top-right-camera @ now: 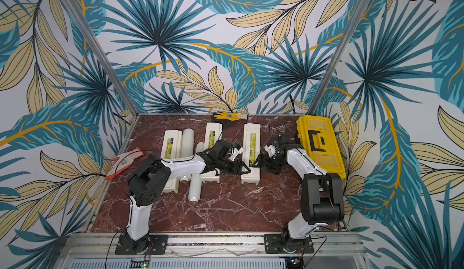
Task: Put plastic wrap rolls into dispensers
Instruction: Close the lid on the plastic wrap cutting box.
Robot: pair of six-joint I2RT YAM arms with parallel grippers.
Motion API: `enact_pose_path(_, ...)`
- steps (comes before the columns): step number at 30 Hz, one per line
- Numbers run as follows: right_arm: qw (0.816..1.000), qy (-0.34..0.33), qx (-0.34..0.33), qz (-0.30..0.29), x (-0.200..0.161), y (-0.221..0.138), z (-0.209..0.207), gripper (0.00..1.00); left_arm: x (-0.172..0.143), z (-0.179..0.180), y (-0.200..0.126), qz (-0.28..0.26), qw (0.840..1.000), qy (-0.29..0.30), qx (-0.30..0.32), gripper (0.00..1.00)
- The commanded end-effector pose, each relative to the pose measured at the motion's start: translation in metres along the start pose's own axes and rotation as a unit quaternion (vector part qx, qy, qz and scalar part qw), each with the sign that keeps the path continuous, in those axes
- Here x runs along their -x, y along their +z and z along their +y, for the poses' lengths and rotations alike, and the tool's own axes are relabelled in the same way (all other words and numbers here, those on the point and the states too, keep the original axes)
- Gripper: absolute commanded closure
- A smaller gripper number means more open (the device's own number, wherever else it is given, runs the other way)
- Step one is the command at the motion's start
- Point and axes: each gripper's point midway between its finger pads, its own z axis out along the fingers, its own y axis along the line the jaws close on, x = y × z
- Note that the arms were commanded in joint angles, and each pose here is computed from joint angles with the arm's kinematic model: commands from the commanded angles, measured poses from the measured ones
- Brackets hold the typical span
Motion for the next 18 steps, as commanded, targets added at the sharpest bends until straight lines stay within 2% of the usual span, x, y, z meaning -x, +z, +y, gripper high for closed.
enact_pose_path(1,0.984,0.046,-0.143,0.092,-0.044,0.013,-0.070,0.28,-0.133,0.119,0.019,0.179,0.961,-0.111,0.177,0.35)
enact_pose_path(6,0.980,0.048,-0.148,0.122,-0.045,0.026,-0.078,0.47,-0.132,0.119,0.018,0.181,0.961,-0.113,0.176,0.35)
enact_pose_path(12,0.979,0.050,-0.137,0.142,-0.050,0.039,-0.079,0.60,-0.125,0.116,0.018,0.177,0.962,-0.111,0.177,0.35)
enact_pose_path(13,0.979,0.051,-0.131,0.146,-0.051,0.041,-0.078,0.60,-0.124,0.115,0.018,0.176,0.962,-0.110,0.177,0.35)
enact_pose_path(16,0.985,0.047,-0.103,0.132,-0.043,0.044,-0.068,0.46,-0.121,0.115,0.018,0.175,0.962,-0.109,0.179,0.35)
enact_pose_path(18,0.988,0.047,-0.085,0.117,-0.036,0.044,-0.060,0.43,-0.120,0.115,0.017,0.174,0.962,-0.108,0.182,0.34)
